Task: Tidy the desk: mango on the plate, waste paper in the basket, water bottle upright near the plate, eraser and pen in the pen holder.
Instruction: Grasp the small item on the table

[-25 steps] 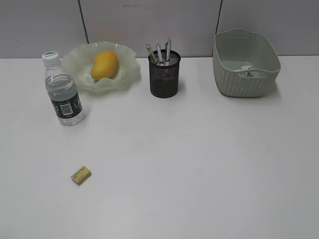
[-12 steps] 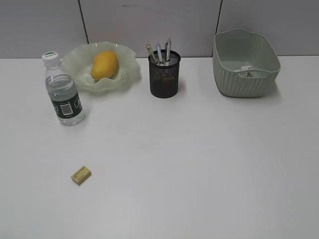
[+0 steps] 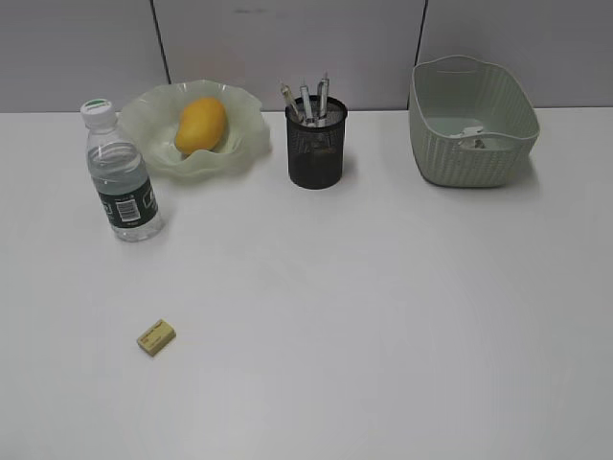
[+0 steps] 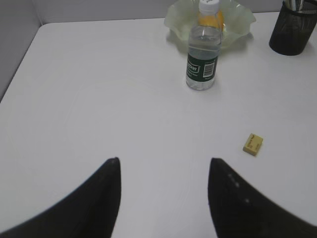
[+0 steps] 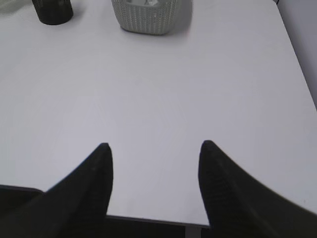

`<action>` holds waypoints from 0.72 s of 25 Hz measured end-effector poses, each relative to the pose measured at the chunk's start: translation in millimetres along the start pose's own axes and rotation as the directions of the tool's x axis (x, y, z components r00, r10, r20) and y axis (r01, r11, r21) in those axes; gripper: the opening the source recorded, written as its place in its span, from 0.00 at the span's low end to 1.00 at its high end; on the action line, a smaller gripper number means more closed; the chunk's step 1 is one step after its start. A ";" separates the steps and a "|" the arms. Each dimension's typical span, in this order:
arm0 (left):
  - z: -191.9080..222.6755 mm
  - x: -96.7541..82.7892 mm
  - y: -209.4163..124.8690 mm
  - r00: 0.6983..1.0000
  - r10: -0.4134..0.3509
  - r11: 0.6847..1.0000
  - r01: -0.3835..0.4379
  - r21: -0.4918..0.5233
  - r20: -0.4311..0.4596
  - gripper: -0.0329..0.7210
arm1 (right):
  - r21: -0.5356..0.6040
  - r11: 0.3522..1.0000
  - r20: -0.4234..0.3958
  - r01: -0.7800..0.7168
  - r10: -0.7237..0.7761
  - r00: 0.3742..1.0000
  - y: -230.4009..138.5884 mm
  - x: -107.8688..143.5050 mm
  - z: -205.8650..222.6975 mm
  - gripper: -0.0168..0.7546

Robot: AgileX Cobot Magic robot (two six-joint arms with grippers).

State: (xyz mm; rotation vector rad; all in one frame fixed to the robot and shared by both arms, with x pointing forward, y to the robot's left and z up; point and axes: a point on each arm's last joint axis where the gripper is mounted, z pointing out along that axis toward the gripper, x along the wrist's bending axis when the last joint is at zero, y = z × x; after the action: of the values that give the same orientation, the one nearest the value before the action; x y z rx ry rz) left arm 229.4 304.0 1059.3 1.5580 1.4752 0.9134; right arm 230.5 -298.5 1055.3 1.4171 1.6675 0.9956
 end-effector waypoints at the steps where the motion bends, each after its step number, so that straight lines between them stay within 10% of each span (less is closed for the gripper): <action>1: 0.0 0.0 0.0 1.000 0.000 1.000 0.000 0.000 0.000 0.61 | -0.004 1.000 0.000 0.000 0.000 1.000 0.3 0.0 0.2 0.60; 18: 0.0 -0.2 0.0 1.000 -0.001 1.000 0.001 0.000 0.002 0.60 | -0.011 0.999 0.065 -0.031 0.032 0.997 0.4 0.4 2.0 0.60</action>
State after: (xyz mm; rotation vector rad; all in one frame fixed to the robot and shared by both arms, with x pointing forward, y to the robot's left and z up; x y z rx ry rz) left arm 229.4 303.7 1059.3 1.5575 1.4744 0.9103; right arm 232.4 -297.9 1054.8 1.4585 1.5955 0.9630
